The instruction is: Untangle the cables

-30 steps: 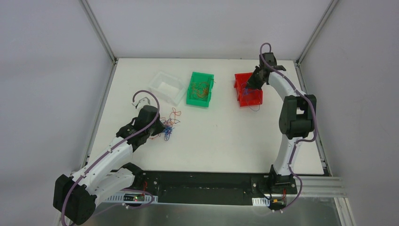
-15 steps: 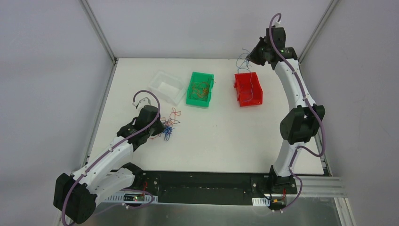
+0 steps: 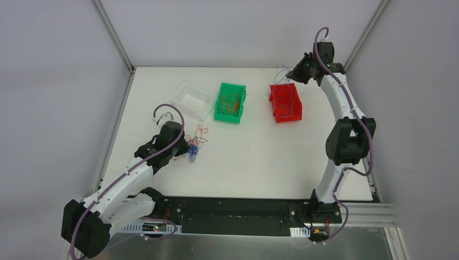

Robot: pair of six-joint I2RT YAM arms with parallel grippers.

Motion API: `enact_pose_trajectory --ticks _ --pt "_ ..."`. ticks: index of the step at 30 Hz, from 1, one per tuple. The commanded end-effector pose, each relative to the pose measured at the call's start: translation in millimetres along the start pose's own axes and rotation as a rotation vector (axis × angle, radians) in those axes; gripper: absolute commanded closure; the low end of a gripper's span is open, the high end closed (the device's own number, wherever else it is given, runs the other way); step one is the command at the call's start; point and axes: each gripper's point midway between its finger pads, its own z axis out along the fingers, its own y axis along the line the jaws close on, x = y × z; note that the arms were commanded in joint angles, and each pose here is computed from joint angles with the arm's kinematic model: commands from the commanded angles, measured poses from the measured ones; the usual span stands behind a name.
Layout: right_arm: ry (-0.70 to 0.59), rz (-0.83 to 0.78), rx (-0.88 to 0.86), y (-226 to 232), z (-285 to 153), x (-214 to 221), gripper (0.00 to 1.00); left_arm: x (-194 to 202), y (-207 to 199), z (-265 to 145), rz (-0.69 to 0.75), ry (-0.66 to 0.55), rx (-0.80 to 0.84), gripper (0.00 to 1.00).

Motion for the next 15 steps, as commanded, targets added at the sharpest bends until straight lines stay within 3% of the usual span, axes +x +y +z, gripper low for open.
enact_pose_trajectory --ticks 1,15 --pt "-0.008 0.059 -0.072 -7 -11 -1 1.0 -10 -12 -3 0.0 -0.03 0.033 1.0" --pt "0.103 0.13 0.087 -89 19 54 1.0 -10 -16 0 0.0 -0.018 0.039 1.0"
